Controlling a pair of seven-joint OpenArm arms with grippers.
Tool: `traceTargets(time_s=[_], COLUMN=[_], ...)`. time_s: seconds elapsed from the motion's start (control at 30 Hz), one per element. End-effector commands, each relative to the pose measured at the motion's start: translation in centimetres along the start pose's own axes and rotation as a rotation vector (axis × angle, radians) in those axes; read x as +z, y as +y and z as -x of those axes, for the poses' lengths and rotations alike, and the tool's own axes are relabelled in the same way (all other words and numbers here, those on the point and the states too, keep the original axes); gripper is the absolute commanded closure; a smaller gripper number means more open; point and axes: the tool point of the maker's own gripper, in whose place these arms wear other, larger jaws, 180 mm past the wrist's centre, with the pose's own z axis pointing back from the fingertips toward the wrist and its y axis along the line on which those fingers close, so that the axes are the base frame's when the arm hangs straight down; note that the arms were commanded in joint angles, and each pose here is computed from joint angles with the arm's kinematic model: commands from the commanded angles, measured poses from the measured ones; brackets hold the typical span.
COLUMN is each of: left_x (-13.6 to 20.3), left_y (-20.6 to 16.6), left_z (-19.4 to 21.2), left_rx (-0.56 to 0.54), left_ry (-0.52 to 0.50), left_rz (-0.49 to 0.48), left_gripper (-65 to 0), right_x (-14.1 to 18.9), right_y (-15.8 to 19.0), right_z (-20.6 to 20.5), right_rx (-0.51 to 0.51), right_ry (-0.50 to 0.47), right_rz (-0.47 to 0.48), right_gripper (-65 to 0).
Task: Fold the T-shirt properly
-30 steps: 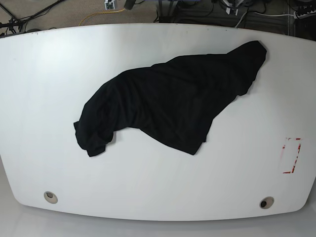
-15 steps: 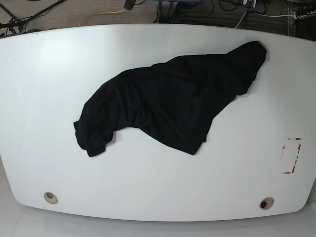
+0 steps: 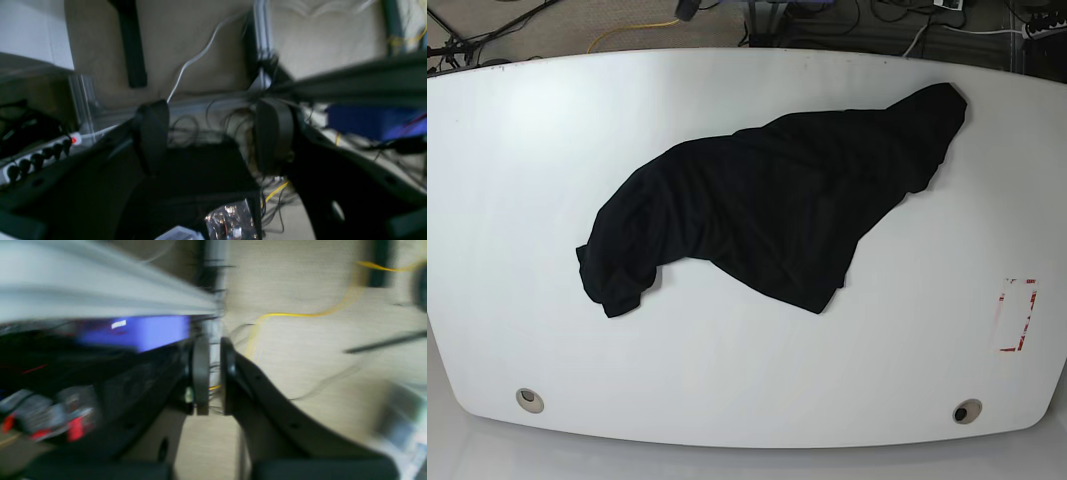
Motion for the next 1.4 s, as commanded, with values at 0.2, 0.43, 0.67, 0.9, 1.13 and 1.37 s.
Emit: traceTargets(time_s=[0.2, 0.43, 0.67, 0.9, 1.13, 1.37], left_x=[3.0, 3.8, 3.4, 2.8, 2.7, 2.4], left_y=[1.3, 1.8, 1.5, 0.9, 1.0, 1.1], left_z=[-5.4, -8.3, -9.1, -10.1, -10.9, -11.8], left_rx=[0.041, 0.071, 0.084, 0.09, 0.088, 0.085], left_ry=[-0.136, -0.213, -0.24, -0.271, -0.296, -0.322], left_rz=[-0.037, -0.049, -0.039, -0.022, -0.025, -0.03], left_gripper=[-38.3, -38.3, -38.7, -51.8, -51.8, -51.8], right_x=[2.7, 2.9, 1.8, 0.4, -1.0, -1.8], right_y=[-2.0, -3.4, -3.8, -2.1, 0.2, 0.7], right_z=[-6.3, -9.5, -13.6, -18.7, -21.5, -24.1], right_rx=[0.069, 0.099, 0.149, 0.233, 0.334, 0.398], right_ry=[-0.108, -0.176, -0.284, -0.398, -0.407, -0.415], right_rz=[0.06, 0.101, 0.072, -0.033, -0.14, -0.156], right_gripper=[-5.1, -5.1, -5.1, -5.5, -20.1, -31.9])
